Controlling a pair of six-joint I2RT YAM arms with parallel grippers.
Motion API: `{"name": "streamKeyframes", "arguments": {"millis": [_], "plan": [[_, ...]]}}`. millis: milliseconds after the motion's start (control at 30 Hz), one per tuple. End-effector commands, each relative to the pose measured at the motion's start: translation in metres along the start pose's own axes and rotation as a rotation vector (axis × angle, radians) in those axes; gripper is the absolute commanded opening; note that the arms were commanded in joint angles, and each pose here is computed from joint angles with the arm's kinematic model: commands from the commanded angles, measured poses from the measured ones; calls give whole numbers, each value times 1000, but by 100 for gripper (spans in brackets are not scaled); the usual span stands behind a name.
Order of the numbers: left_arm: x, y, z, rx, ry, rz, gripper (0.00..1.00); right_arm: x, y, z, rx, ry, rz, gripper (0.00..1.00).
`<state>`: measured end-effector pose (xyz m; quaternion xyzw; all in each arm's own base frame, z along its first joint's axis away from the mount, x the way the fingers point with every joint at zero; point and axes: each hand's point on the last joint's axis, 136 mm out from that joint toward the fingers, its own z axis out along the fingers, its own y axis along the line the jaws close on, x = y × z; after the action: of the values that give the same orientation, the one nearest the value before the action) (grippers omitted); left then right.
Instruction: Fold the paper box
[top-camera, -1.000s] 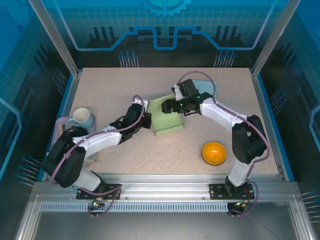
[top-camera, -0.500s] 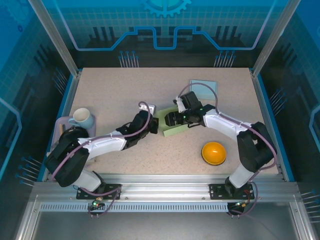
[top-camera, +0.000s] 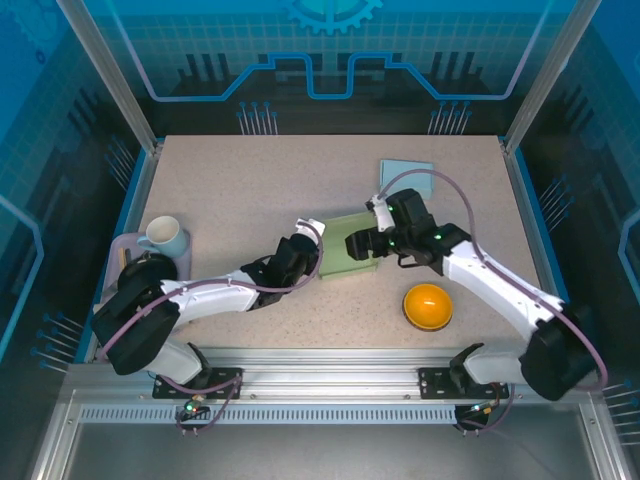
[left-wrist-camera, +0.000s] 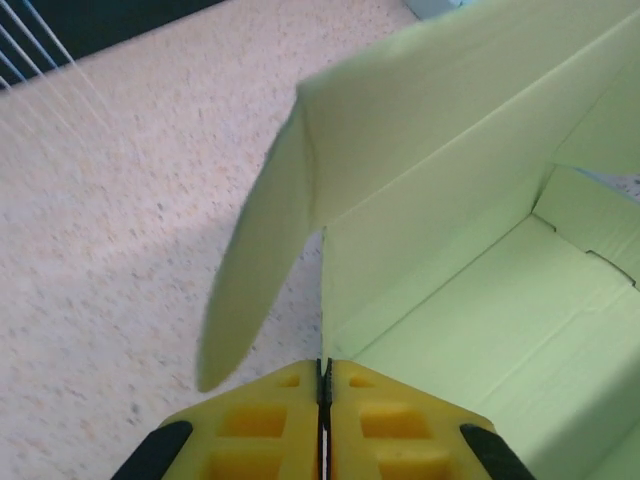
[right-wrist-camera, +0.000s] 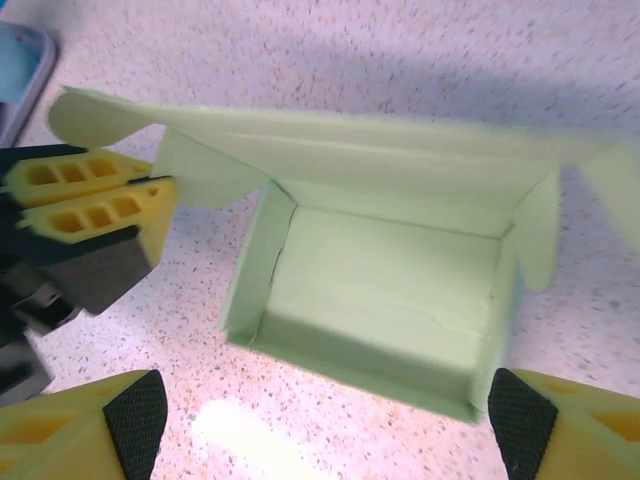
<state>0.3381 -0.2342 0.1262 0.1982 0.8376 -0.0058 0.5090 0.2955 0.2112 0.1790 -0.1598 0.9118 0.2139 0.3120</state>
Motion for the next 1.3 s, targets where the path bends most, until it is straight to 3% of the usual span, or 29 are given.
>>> {"name": "streamKeyframes", "arguments": {"millis": [0, 133, 300, 567, 800, 933, 1167, 1267], "plan": [[-26, 3, -7, -21, -113, 225, 10, 6, -7, -28, 70, 8, -18, 89], [-25, -11, -2, 40, -154, 350, 10, -9, -24, -42, 149, -53, 28, 92], [-19, -21, 9, 85, -157, 420, 10, -27, -49, -29, 176, -42, 158, 95], [-31, -8, 20, 128, -151, 297, 10, -26, -56, 24, 112, 105, 327, 98], [-39, -10, 19, 208, -175, 258, 10, -43, -66, 43, 119, 109, 337, 100], [-40, -8, 17, 223, -171, 250, 10, -54, -80, 30, 187, 103, 303, 100], [-39, 0, 21, 202, -154, 254, 10, -78, -86, -28, 258, -20, 271, 100], [-39, -3, 21, 217, -155, 250, 10, -88, -96, -30, 258, -48, 278, 100]]}}
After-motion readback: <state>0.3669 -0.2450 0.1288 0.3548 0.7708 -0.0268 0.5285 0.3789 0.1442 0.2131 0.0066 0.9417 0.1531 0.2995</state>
